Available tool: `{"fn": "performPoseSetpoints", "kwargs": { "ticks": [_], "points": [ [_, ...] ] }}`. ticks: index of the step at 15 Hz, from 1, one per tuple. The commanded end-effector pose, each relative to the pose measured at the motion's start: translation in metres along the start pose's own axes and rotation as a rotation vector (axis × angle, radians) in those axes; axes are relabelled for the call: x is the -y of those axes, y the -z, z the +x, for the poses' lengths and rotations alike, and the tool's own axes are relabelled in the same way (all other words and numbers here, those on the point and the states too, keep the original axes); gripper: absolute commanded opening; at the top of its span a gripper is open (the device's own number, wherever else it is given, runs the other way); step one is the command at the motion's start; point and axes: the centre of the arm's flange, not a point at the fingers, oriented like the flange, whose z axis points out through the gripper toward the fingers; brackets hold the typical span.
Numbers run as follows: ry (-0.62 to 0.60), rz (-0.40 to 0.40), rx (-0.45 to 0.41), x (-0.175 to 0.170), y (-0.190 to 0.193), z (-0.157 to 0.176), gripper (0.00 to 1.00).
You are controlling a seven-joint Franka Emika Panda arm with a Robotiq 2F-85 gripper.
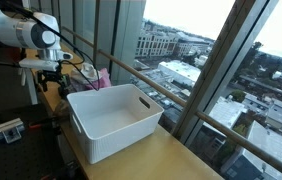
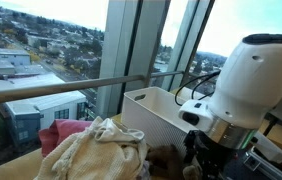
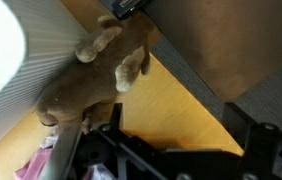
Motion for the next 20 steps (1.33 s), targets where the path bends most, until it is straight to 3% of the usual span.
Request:
{"fn": "performPoseSetpoints", "kwargs": {
  "ticks": [1,5,12,20],
  "points": [
    [0.111,-0.054,0.02,-0.003,0.017,-0.022,1.0],
    [0.185,-0.08,0.036,-0.014,0.013,-0.035,1.0],
    [0.247,-0.09,0.027,-0.008,-0.007,-0.018,1.0],
    [0.211,-0.07,0.028,-0.053,-0.036,-0.015,1.0]
  ]
}}
